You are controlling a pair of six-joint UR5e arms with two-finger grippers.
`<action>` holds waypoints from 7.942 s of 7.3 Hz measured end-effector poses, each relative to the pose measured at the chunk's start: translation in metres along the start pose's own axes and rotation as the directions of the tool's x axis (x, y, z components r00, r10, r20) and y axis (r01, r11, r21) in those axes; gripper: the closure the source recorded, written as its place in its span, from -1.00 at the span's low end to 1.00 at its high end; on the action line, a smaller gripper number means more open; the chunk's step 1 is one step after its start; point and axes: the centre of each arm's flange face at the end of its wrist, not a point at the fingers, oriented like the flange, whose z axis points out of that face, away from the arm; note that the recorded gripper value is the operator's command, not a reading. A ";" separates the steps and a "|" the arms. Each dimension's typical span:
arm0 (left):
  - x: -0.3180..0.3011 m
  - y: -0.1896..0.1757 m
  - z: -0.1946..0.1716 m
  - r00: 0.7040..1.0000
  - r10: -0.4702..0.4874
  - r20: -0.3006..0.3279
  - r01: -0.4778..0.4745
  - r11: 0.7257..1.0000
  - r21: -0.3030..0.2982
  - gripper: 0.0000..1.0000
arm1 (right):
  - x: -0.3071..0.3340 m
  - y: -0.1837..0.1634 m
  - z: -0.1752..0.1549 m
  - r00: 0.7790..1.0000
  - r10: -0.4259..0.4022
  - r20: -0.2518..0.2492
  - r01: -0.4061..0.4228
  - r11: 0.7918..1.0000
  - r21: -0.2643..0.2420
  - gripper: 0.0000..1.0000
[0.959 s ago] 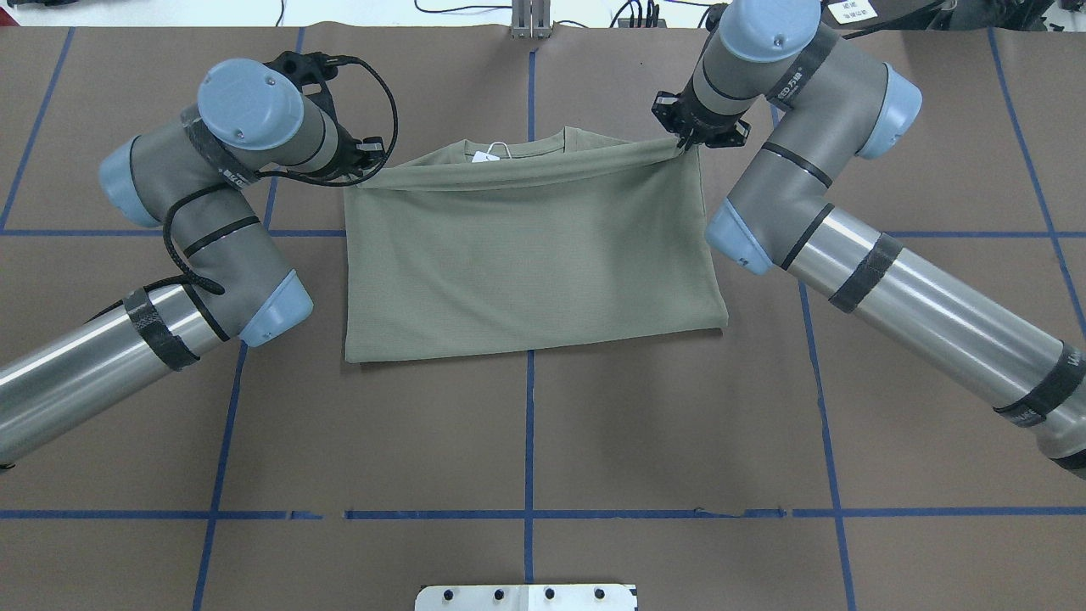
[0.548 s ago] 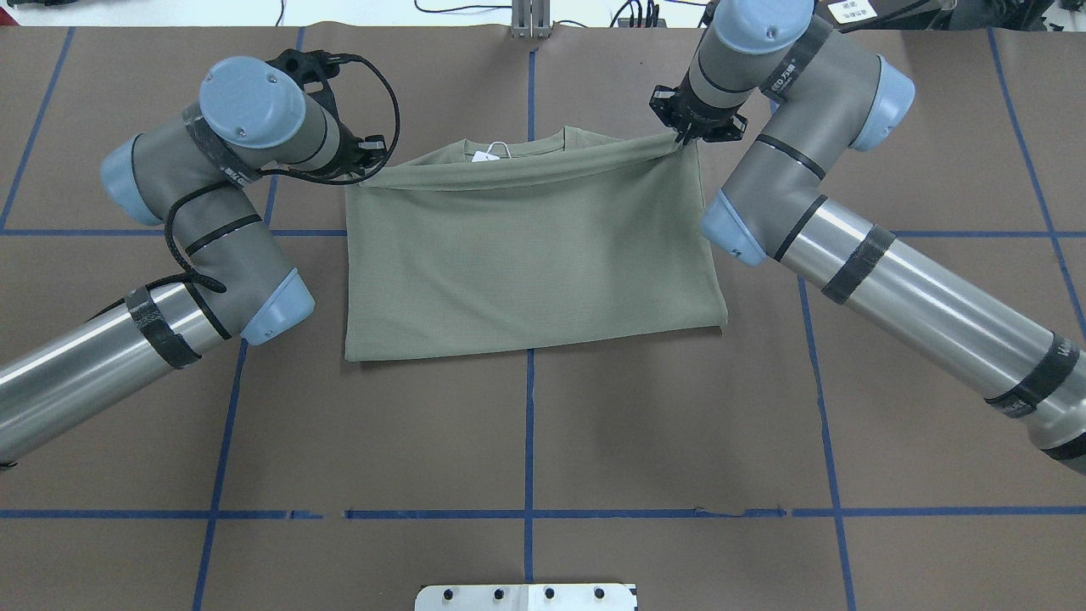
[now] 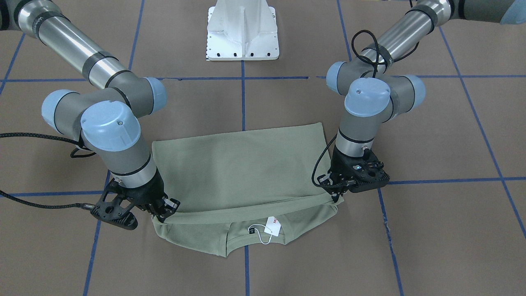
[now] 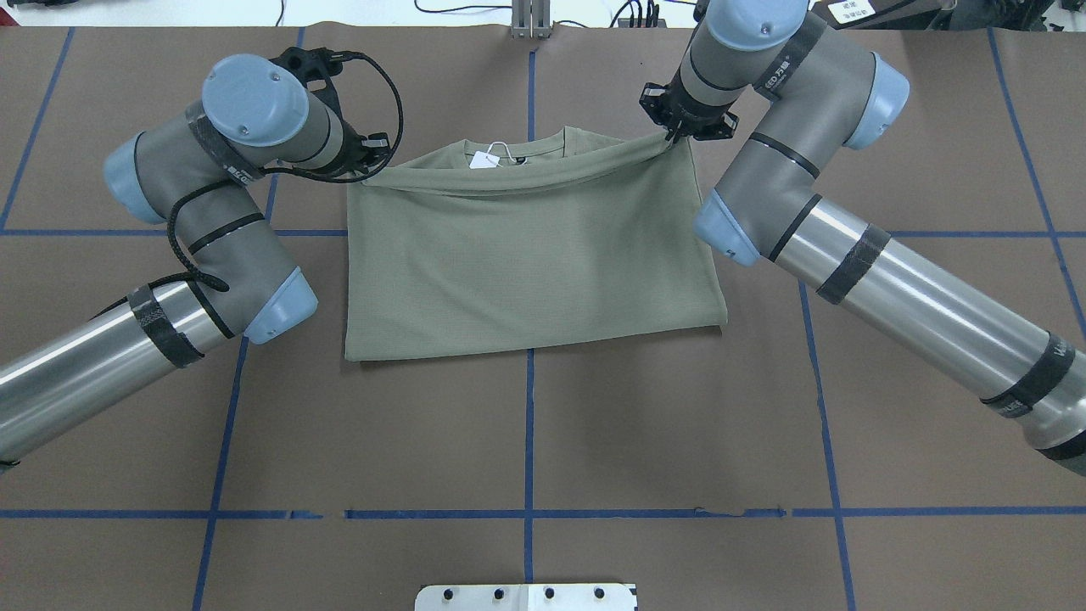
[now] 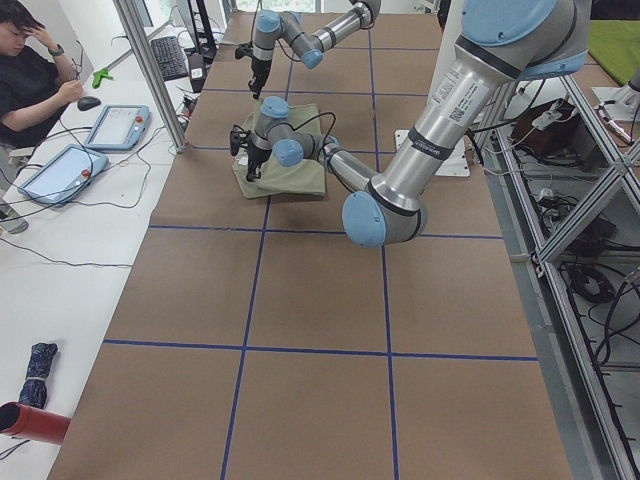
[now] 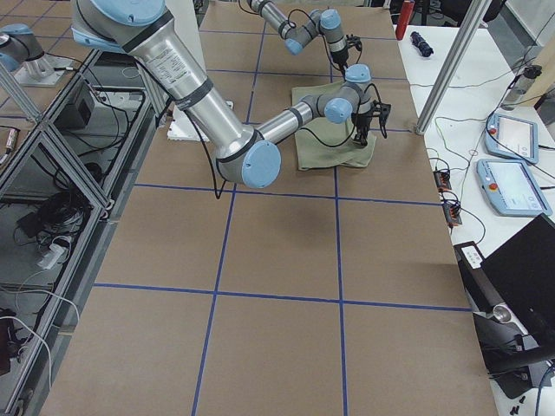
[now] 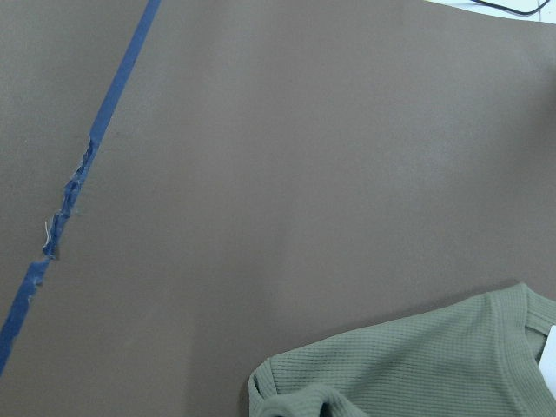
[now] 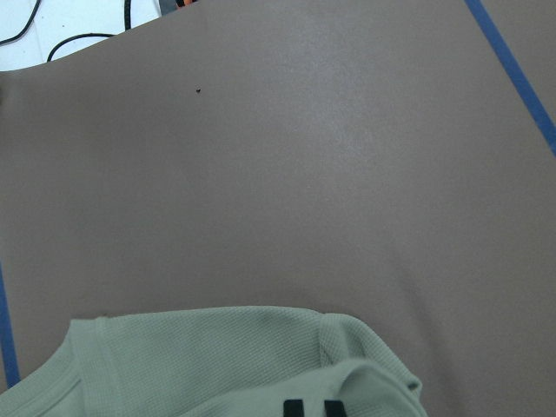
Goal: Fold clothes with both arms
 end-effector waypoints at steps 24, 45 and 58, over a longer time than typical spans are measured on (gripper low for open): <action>-0.009 0.017 -0.080 0.990 0.002 -0.144 -0.002 1.000 -0.001 -1.00 | 0.166 0.286 -0.070 0.960 -0.251 -0.126 0.198 0.922 -0.332 1.00; 0.044 0.307 -0.064 0.985 -0.171 -0.009 0.157 0.924 -0.348 0.56 | 0.180 0.187 -0.141 0.977 -0.201 0.069 0.213 0.924 -0.319 -1.00; 0.043 0.058 0.006 0.978 -0.155 -0.140 0.148 0.987 -0.061 1.00 | 0.177 0.179 -0.145 0.978 -0.196 0.074 0.209 0.933 -0.294 -1.00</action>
